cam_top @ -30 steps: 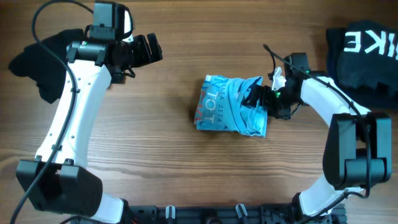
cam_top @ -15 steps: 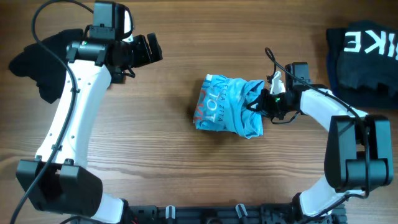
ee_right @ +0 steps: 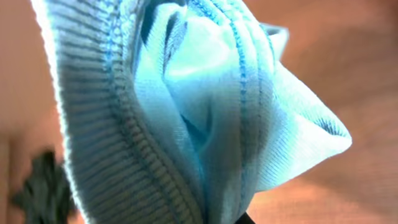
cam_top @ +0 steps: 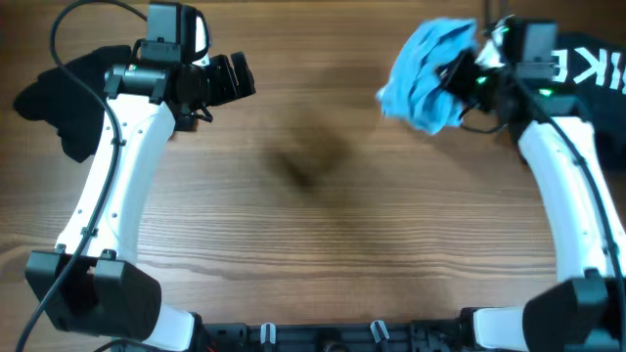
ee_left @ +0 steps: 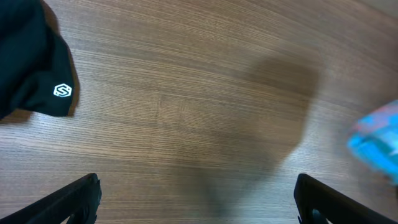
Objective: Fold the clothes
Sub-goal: 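Lift the folded blue bundle with the right gripper toward the right stack, then lower the bundle onto the NIKE clothes stack and open the right gripper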
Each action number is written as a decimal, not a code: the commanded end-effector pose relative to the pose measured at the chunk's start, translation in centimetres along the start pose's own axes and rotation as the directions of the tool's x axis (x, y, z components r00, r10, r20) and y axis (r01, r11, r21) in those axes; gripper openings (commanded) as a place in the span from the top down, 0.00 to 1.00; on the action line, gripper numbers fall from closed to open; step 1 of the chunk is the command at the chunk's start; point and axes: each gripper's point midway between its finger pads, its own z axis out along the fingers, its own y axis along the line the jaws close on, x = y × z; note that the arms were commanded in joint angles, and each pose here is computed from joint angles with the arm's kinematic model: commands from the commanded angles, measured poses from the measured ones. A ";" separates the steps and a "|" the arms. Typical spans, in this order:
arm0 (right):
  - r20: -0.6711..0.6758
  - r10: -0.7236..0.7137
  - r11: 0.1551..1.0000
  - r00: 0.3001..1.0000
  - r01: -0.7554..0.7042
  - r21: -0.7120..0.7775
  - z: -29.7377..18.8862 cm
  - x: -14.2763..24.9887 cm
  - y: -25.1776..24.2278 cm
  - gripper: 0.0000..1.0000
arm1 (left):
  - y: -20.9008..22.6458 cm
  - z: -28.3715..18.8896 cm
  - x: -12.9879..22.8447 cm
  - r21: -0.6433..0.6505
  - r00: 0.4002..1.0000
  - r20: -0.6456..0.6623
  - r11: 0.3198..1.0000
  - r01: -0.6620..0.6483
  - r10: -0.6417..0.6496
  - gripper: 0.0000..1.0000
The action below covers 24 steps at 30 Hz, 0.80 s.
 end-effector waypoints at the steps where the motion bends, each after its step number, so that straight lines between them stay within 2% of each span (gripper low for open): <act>1: 0.221 0.088 0.996 0.971 -0.092 0.005 -4.0 -5.9 -0.6 0.96 | 0.1 -0.3 -0.5 -0.006 1.000 0.015 1.000 -0.016 0.016 0.00; 7: 0.418 0.281 0.958 0.864 -0.278 -0.070 -8.3 -12.6 -5.1 0.96 | 0.1 -0.3 -0.5 -0.006 1.000 0.015 1.000 -0.016 0.016 0.00; 15: 0.594 0.388 0.920 0.705 -0.330 -0.209 -13.7 -19.5 -11.3 0.96 | 0.0 -0.3 -0.6 -0.004 1.000 0.019 1.000 -0.016 0.016 0.00; 19: 0.586 0.393 0.919 0.709 -0.277 -0.280 -13.2 -21.4 -13.3 0.96 | 0.0 -0.3 -0.5 -0.005 1.000 0.019 1.000 -0.016 0.016 0.00; 21: 0.567 0.371 0.918 0.735 -0.201 -0.341 -12.3 -22.4 -14.4 0.96 | 0.0 -0.3 -0.5 -0.005 1.000 0.018 1.000 -0.016 0.016 0.00; 24: 0.510 0.391 0.891 0.766 -0.176 -0.419 -10.7 -22.7 -16.9 0.96 | 0.0 -0.3 -0.6 -0.004 1.000 0.019 1.000 -0.016 0.016 0.00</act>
